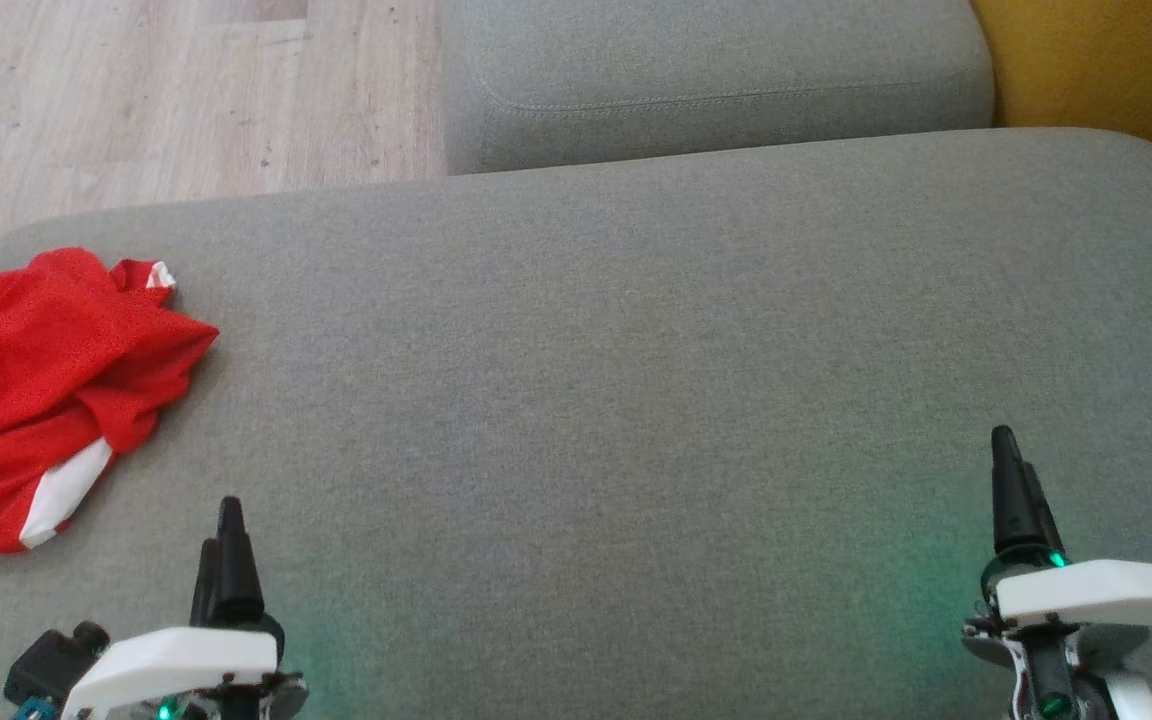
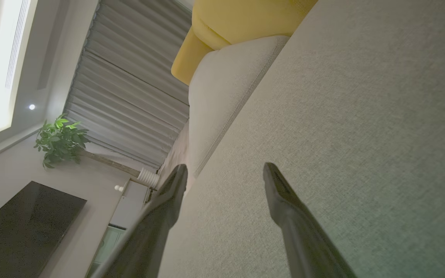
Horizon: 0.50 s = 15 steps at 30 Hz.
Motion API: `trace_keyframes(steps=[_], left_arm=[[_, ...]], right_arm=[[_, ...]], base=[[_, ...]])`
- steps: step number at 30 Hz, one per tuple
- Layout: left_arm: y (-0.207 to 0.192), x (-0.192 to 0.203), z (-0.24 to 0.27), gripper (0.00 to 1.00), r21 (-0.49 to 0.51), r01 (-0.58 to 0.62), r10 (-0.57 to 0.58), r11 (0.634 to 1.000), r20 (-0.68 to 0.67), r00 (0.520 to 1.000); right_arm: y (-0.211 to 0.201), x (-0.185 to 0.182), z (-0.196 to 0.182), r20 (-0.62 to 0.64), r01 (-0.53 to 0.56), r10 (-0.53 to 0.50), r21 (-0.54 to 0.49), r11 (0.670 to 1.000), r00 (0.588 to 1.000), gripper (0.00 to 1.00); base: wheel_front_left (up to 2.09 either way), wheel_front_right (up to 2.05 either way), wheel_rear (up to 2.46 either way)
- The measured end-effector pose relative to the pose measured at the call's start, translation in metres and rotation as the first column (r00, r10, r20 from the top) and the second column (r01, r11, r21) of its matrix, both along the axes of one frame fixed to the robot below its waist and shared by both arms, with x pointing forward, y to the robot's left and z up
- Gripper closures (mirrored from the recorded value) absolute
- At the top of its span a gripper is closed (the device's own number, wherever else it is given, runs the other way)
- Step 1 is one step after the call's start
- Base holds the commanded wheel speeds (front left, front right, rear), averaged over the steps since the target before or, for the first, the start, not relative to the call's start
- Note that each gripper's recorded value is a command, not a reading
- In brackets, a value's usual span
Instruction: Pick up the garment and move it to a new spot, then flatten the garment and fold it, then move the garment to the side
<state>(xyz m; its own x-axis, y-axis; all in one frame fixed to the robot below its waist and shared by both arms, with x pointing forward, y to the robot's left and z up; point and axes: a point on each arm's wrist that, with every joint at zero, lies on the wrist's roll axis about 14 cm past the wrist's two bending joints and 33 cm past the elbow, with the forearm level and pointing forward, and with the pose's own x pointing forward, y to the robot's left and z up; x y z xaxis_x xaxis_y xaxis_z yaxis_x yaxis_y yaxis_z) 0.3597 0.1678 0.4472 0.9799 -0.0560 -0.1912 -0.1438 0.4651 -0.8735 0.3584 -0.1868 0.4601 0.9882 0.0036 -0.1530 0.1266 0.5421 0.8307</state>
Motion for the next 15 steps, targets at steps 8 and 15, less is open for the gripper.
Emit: trace_keyframes(steps=[8, 15], left_arm=[[-0.0037, 0.001, 0.0007, 0.0, 0.131, 0.035, -0.036, 0.991, 0.008, 0.999], [-0.0063, 0.0014, 0.0007, 0.0, 0.232, 0.061, -0.066, 0.971, 0.011, 0.998]], right_arm=[[0.0006, -0.0031, -0.0028, -0.005, -0.017, 0.016, -0.117, 0.993, 1.0, 0.0], [0.0008, -0.0042, -0.0047, -0.009, -0.029, 0.028, -0.204, 0.979, 1.0, 0.0]], base=[[0.0, 0.0, 0.0], [0.0, 0.0, 0.0]])
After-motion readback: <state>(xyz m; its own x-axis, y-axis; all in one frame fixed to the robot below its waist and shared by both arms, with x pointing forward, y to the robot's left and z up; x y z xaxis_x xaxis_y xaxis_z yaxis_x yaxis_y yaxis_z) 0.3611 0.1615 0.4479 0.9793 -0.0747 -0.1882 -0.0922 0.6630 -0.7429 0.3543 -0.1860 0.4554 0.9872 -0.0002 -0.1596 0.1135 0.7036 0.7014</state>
